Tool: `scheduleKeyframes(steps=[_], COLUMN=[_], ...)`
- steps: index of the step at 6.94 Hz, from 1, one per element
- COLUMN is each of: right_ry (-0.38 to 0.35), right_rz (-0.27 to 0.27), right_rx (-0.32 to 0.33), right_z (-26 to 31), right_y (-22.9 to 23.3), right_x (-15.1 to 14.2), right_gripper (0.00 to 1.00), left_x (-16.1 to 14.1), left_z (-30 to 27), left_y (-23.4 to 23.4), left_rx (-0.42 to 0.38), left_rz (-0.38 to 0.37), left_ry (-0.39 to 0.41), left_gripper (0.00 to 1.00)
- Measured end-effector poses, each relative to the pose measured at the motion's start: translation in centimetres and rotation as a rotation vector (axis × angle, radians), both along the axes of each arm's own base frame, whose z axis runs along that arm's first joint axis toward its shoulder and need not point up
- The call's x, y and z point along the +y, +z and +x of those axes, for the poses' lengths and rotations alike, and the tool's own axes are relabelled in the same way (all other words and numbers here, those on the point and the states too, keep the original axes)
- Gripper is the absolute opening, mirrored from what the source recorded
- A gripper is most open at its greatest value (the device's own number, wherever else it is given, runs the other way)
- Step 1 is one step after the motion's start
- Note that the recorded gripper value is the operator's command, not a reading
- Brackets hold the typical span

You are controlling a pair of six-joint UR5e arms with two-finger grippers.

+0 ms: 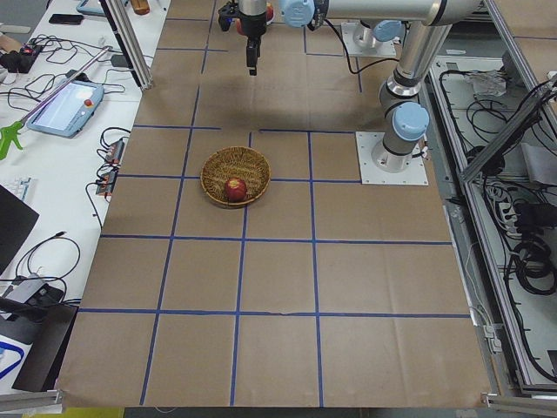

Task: Transfer apple from basket to plate
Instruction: 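Carry the apple with the right gripper over the white plate, then lower the apple onto the plate and open the right gripper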

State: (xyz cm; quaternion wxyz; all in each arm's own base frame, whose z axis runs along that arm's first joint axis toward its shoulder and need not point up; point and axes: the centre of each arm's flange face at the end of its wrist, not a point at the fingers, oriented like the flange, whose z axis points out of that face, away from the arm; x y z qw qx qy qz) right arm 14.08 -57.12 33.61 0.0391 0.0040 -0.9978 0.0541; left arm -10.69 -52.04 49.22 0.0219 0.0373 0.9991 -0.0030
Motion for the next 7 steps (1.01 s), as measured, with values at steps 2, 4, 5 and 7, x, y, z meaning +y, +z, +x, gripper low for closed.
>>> scheduleKeyframes(steps=[2,4,5,7], right_ry=[0.082,0.148,0.164,0.171], right_rz=[0.029,0.06,0.066,0.058], right_rx=[0.02,0.01,-0.003,-0.015], right_z=[-12.1,-21.7,-24.6,-26.9], right_y=[0.0,-1.2,-2.2,-4.3], right_x=[0.1,0.9,1.5,2.3], right_gripper=[0.37,0.37,0.37,0.37], left_x=[0.1,0.6,0.8,0.8], left_z=[0.0,-0.1,-0.1,-0.1], left_y=[-0.4,-0.6,-0.4,0.6], left_rx=[0.001,0.002,0.002,0.0], left_rz=[0.008,0.013,0.009,-0.011], left_ry=[0.0,-0.002,-0.001,0.0], left_gripper=[0.99,0.99,0.99,0.99])
